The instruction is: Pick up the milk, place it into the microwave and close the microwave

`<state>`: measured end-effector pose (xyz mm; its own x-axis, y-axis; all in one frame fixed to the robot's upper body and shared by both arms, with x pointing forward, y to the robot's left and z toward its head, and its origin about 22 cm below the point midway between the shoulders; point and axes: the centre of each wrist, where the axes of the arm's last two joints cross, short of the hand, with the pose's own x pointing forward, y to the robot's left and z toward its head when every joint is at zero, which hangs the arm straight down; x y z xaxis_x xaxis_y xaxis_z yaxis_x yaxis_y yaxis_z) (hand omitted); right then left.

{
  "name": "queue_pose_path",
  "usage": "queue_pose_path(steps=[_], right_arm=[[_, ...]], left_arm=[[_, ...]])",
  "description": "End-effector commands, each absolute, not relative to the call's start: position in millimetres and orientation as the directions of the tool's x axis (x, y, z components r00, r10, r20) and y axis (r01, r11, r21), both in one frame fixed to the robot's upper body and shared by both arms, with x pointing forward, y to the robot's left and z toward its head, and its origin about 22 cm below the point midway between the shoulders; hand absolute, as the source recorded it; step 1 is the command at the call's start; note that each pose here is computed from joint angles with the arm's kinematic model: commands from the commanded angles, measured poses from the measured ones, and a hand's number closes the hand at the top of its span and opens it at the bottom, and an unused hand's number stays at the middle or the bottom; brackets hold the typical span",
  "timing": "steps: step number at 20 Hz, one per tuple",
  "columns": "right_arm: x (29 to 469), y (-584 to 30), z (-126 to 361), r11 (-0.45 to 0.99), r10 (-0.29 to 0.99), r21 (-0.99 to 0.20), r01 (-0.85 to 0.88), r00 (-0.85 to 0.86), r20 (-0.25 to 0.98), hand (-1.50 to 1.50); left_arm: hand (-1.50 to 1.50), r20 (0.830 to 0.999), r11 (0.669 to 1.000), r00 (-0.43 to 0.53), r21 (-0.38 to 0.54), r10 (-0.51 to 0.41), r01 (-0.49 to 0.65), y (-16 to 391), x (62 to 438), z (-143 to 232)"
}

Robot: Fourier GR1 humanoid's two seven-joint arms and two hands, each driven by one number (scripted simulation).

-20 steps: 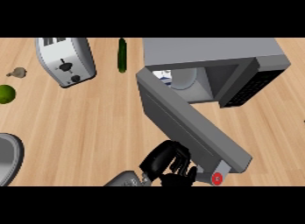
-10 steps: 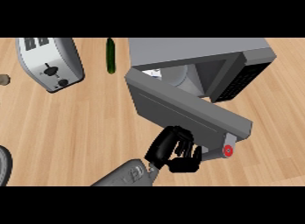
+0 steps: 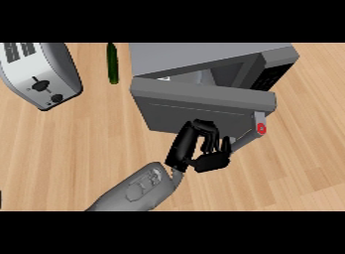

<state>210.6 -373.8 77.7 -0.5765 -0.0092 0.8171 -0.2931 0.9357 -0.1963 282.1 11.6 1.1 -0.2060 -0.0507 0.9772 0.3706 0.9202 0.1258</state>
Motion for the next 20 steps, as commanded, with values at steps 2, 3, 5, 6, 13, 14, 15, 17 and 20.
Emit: queue_pose_path(steps=[2, 3, 5, 6, 13, 14, 15, 17, 20], right_arm=[[217, -376, 95, 0.918, -0.023, -0.217, -0.331, -0.593, 0.805, -1.50], [219, -375, 100, 0.912, -0.027, -0.226, -0.341, -0.601, 0.799, -1.50], [218, -378, 101, 0.909, -0.024, -0.228, -0.350, -0.589, 0.807, -1.50], [219, -380, 106, 0.907, -0.015, -0.240, -0.346, -0.595, 0.804, -1.50], [224, -386, 118, 0.902, 0.009, -0.260, -0.343, -0.588, 0.809, -1.50], [227, -386, 124, 0.904, 0.001, -0.259, -0.341, -0.602, 0.798, -1.50], [226, -387, 120, 0.903, -0.015, -0.243, -0.354, -0.591, 0.807, -1.50], [230, -389, 128, 0.905, -0.001, -0.257, -0.339, -0.605, 0.796, -1.50], [231, -393, 127, 0.913, -0.010, -0.234, -0.334, -0.592, 0.806, -1.50]], left_arm=[[1.50, 0.977, 0.951, -0.212, 0.054, 0.012, 0.305, 10, 309, 26], [1.50, 0.978, 0.954, -0.211, 0.055, 0.008, 0.295, 11, 313, 24], [1.50, 0.978, 0.963, -0.210, 0.042, 0.016, 0.266, 11, 323, 32], [1.50, 0.976, 0.966, -0.215, 0.037, 0.019, 0.255, 11, 328, 36], [1.50, 0.974, 0.975, -0.222, 0.000, 0.051, 0.223, 14, 348, 46], [1.50, 0.974, 0.973, -0.219, -0.012, 0.064, 0.229, 14, 346, 44], [1.50, 0.972, 0.975, -0.219, -0.038, 0.087, 0.217, 15, 347, 45], [1.50, 0.968, 0.975, -0.231, -0.050, 0.101, 0.215, 15, 349, 47], [1.50, 0.966, 0.972, -0.232, -0.060, 0.114, 0.226, 14, 348, 45]])
